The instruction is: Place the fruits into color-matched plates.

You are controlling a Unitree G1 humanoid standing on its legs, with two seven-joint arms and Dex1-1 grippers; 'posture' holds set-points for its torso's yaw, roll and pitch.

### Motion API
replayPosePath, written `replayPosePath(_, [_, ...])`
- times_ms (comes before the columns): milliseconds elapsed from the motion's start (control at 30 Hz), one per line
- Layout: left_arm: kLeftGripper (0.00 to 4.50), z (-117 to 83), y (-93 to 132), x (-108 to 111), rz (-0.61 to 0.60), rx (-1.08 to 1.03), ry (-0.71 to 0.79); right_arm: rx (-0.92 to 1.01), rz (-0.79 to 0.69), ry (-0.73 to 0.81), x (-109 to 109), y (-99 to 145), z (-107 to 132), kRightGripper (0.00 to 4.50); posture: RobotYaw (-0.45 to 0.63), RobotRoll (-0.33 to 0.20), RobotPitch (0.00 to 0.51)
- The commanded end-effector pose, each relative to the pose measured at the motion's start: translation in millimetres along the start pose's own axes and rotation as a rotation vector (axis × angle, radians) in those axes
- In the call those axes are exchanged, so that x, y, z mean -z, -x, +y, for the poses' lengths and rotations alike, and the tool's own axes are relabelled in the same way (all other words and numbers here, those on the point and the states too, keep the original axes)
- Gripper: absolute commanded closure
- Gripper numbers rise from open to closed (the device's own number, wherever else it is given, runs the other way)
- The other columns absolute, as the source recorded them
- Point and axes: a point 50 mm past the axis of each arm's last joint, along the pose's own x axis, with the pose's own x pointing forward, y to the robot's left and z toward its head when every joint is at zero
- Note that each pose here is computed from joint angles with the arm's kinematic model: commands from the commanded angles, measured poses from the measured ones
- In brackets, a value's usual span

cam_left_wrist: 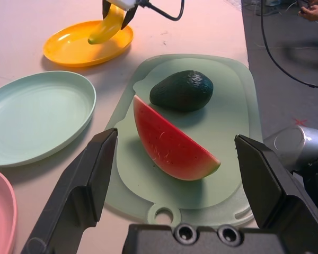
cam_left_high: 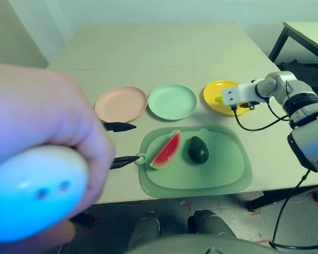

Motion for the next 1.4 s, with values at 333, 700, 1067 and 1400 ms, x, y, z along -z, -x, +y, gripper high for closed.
replayPosePath(333, [0.00,1.7,-0.2,-2.9,0.003,-0.001,-0.017,0.021,0.004,0.056,-3.4,-1.9,-0.7,0.04,0.02,0.000,0.012])
replayPosePath(700, [0.00,3.8,0.3,-0.4,0.007,0.010,-0.014,-0.100,-0.315,0.297,-43.8,33.1,-22.5,0.04,-0.01,0.000,0.017])
replayPosePath(1067, [0.00,2.5,3.9,3.7,0.035,0.078,0.020,-0.320,-0.598,0.860,-93.3,57.3,32.9,0.04,0.00,0.000,0.019])
replayPosePath(1400, [0.00,0.7,5.1,7.4,0.047,0.091,0.034,-0.306,-0.731,0.829,-134.8,73.2,36.1,0.04,0.00,0.000,0.020])
